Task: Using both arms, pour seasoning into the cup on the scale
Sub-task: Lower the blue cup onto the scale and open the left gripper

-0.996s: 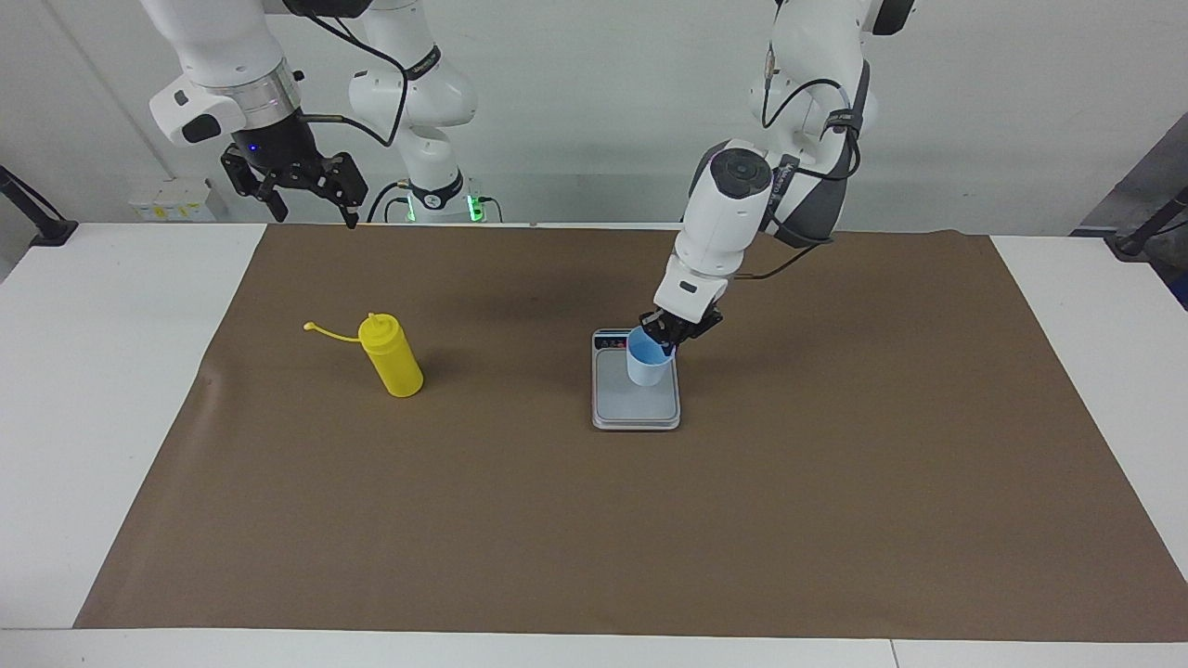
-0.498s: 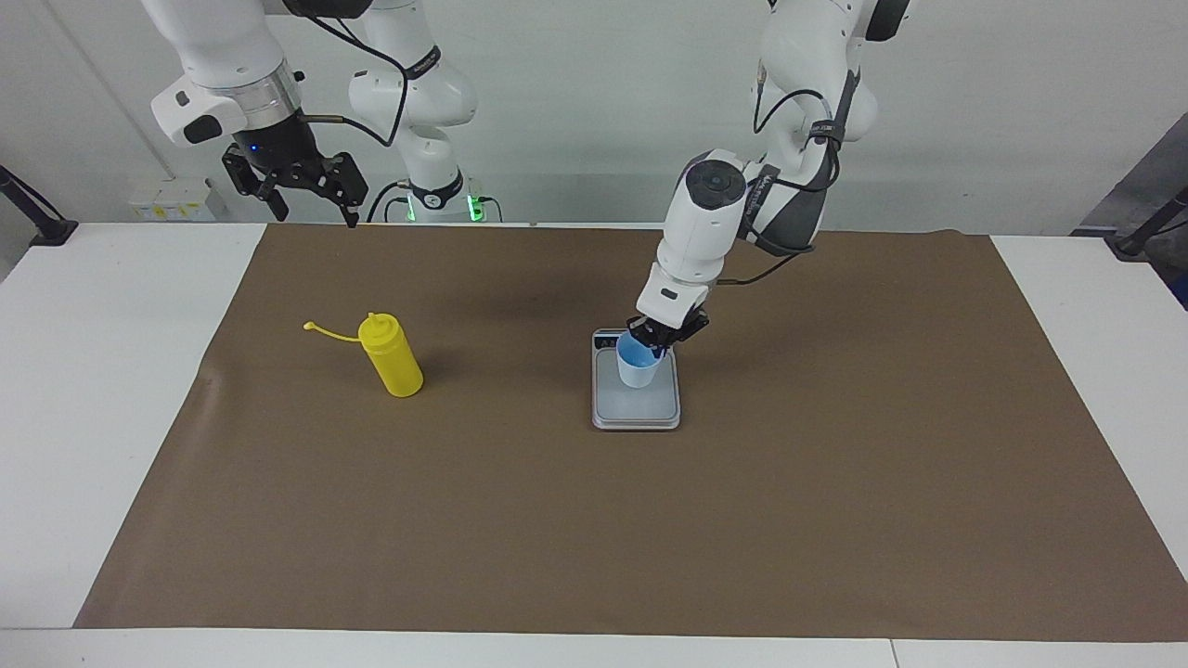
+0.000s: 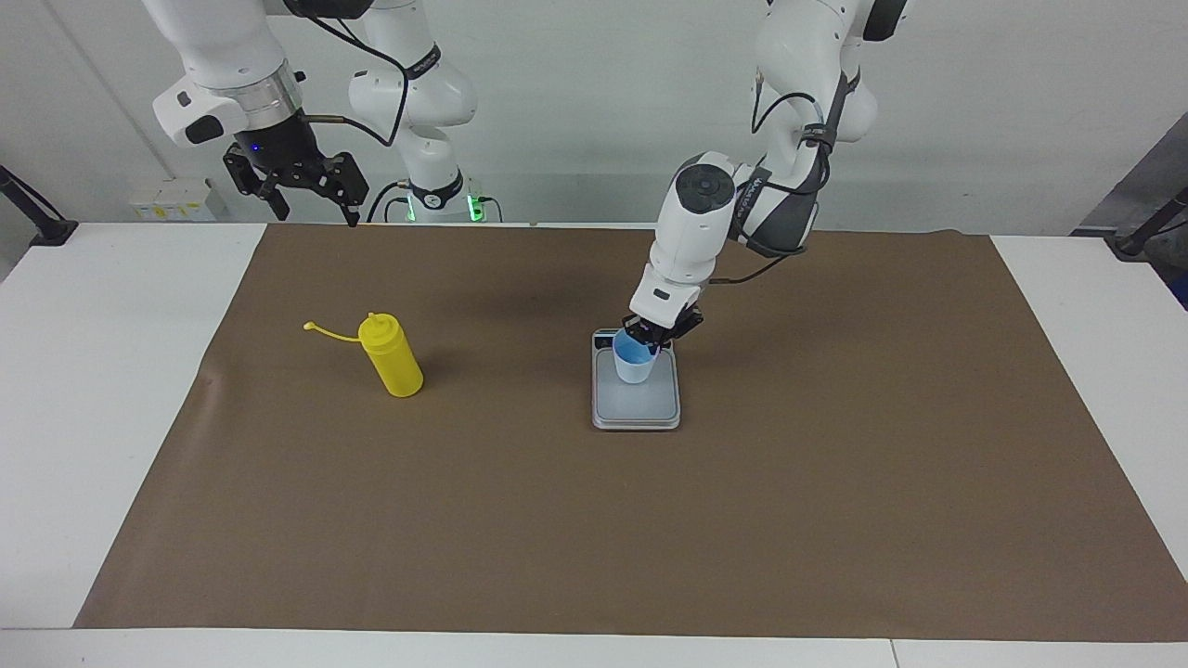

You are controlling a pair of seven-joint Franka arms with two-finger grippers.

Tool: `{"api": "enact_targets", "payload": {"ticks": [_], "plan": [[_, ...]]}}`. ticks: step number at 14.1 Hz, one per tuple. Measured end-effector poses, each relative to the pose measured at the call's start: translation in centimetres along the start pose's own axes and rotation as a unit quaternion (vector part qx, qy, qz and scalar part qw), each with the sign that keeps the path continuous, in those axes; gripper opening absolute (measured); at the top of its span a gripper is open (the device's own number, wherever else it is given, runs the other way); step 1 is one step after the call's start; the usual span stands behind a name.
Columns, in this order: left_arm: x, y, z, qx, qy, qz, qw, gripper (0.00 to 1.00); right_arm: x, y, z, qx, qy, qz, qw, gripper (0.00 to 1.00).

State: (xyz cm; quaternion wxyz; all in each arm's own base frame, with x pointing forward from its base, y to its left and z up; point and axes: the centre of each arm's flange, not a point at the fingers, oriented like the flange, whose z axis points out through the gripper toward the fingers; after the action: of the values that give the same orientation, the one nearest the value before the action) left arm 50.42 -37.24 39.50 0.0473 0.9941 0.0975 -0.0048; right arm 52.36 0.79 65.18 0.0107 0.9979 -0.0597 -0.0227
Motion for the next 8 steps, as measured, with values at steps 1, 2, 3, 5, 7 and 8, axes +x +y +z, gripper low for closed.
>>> {"api": "enact_targets", "payload": {"ticks": [1, 2, 3, 5, 7, 8], "plan": [[0.02, 0.01, 0.12, -0.003, 0.003, 0.000, 1.000, 0.04, -0.01, 0.00, -0.01, 0.000, 0.000, 0.000, 1.000, 1.00], [-0.03, -0.05, 0.36, -0.004, 0.005, 0.000, 1.000, 0.04, -0.01, 0.00, -0.02, 0.000, 0.000, 0.000, 1.000, 1.00], [-0.07, -0.10, 0.58, -0.005, 0.005, 0.000, 1.000, 0.04, -0.02, 0.00, -0.02, 0.000, 0.000, 0.000, 1.000, 1.00], [-0.13, -0.17, 0.78, -0.004, 0.005, 0.000, 1.000, 0.04, -0.02, 0.00, -0.02, 0.000, 0.000, 0.000, 1.000, 1.00], [-0.13, -0.18, 0.77, -0.004, 0.005, 0.000, 1.000, 0.04, -0.02, 0.00, 0.00, 0.000, 0.000, 0.000, 1.000, 1.00], [-0.13, -0.18, 0.77, -0.004, 0.005, 0.000, 1.000, 0.04, -0.02, 0.00, 0.01, 0.000, 0.000, 0.000, 1.000, 1.00]]}}
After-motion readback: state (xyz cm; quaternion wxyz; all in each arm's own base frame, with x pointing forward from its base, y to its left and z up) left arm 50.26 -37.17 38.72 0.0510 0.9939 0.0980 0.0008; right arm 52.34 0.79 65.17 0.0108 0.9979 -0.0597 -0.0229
